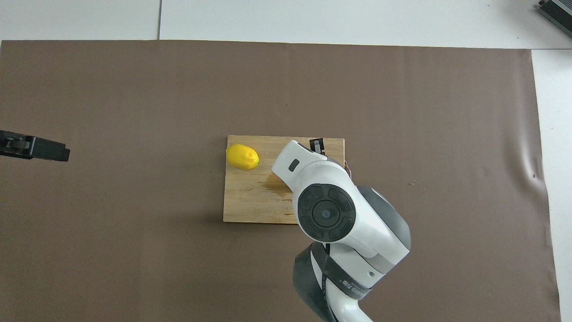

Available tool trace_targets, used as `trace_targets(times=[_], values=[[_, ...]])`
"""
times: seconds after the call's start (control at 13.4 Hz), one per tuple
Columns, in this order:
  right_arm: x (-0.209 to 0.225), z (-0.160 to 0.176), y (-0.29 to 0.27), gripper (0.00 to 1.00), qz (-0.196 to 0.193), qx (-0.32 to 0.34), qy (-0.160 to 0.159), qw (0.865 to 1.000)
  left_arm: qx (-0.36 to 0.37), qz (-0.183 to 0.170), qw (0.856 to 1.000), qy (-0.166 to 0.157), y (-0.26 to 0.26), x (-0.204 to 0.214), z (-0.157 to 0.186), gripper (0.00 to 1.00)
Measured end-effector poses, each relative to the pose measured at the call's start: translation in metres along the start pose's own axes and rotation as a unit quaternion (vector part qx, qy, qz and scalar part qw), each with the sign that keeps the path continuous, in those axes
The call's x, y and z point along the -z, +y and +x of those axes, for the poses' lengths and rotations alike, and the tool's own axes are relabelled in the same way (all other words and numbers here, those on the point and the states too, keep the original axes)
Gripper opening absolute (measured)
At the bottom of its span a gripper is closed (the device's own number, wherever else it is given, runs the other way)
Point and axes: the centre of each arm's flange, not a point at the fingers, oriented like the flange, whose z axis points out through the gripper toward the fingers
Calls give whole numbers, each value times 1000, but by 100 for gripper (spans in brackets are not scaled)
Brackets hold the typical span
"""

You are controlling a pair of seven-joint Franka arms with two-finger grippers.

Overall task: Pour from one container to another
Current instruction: 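Turn the white cup upright and carry it back beside the board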

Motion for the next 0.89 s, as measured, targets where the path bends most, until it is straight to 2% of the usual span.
trace_targets(times=[0.45,0.89], values=[[4,-35,9,49,44,-53,43,997,-5,0,1000,0,3,0,1,100],[-13,-106,11,49,97,-112,104,983,-15,0,1000,-1,3,-1,1,100]])
